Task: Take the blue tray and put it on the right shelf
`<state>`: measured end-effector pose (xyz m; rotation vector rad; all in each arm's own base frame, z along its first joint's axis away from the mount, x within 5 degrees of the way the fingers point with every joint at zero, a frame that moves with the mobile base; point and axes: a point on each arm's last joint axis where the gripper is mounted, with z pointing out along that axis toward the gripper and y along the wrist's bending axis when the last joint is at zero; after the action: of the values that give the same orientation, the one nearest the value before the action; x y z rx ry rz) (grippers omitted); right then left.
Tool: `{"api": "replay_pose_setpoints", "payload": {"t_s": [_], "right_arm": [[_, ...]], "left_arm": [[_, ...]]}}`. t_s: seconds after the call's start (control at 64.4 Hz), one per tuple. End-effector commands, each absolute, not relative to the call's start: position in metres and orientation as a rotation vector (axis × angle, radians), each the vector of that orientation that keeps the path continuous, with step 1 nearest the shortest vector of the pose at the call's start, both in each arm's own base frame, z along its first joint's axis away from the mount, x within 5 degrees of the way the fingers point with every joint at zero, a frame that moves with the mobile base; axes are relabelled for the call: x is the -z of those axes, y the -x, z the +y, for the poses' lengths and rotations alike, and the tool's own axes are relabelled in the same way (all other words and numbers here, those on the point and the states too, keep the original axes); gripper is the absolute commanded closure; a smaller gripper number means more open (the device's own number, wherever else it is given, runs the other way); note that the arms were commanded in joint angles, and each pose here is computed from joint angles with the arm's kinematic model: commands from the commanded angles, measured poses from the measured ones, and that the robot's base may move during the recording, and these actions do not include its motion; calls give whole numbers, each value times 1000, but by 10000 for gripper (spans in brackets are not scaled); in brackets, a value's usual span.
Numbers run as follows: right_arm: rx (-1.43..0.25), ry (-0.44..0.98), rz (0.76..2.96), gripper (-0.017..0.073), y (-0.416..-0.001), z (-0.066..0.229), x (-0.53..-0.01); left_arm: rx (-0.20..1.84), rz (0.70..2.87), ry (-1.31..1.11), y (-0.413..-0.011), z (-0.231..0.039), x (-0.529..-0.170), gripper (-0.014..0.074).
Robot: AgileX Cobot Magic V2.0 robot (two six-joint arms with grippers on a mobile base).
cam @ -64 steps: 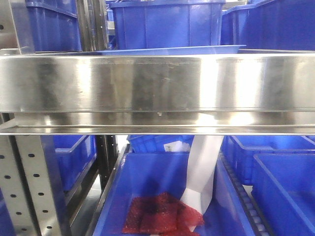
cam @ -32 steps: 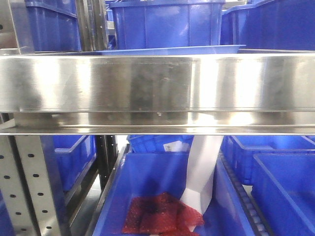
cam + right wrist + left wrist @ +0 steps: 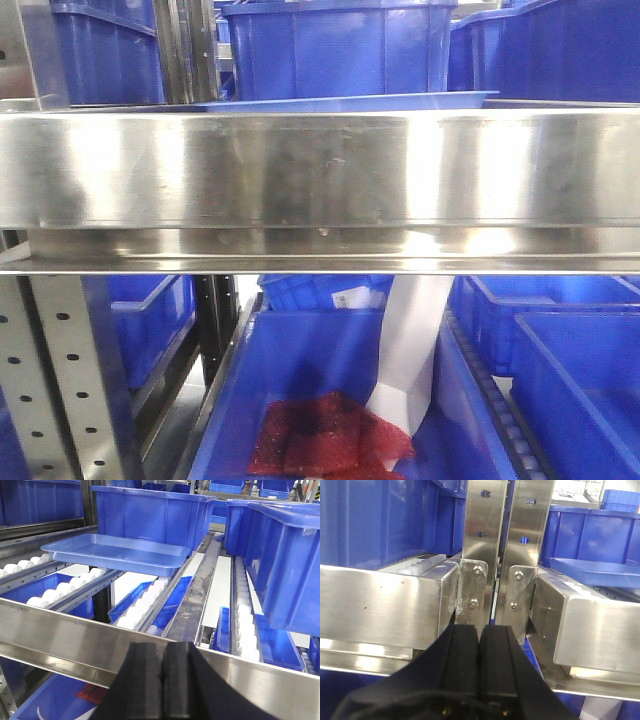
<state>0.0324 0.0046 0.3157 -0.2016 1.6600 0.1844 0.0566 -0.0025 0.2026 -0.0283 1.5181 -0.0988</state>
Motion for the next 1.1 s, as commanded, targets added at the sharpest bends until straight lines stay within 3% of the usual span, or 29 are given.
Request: {"api": "replay_pose_setpoints", "payload": {"t_s": [0.0, 0.311, 0.388, 0.746, 0.839, 1.088], "right_arm": [[-178, 207, 1551, 503, -32, 5, -332], [-190, 196, 1549, 503, -32, 5, -331], [-121, 191, 1499, 503, -35, 5, -329], [-18, -73, 1469, 503, -49, -2, -235], [-12, -93, 1441, 503, -54, -3, -214], [-10, -90, 1448, 503, -53, -3, -214]], "left_arm": [[91, 1442, 40, -56, -1, -201, 642], [91, 1442, 40, -56, -1, -201, 642], [91, 1442, 40, -56, -1, -201, 642], [91, 1442, 40, -56, -1, -201, 642], [91, 1443, 40, -56, -1, -201, 642], [91, 1443, 40, -56, -1, -201, 642]]}}
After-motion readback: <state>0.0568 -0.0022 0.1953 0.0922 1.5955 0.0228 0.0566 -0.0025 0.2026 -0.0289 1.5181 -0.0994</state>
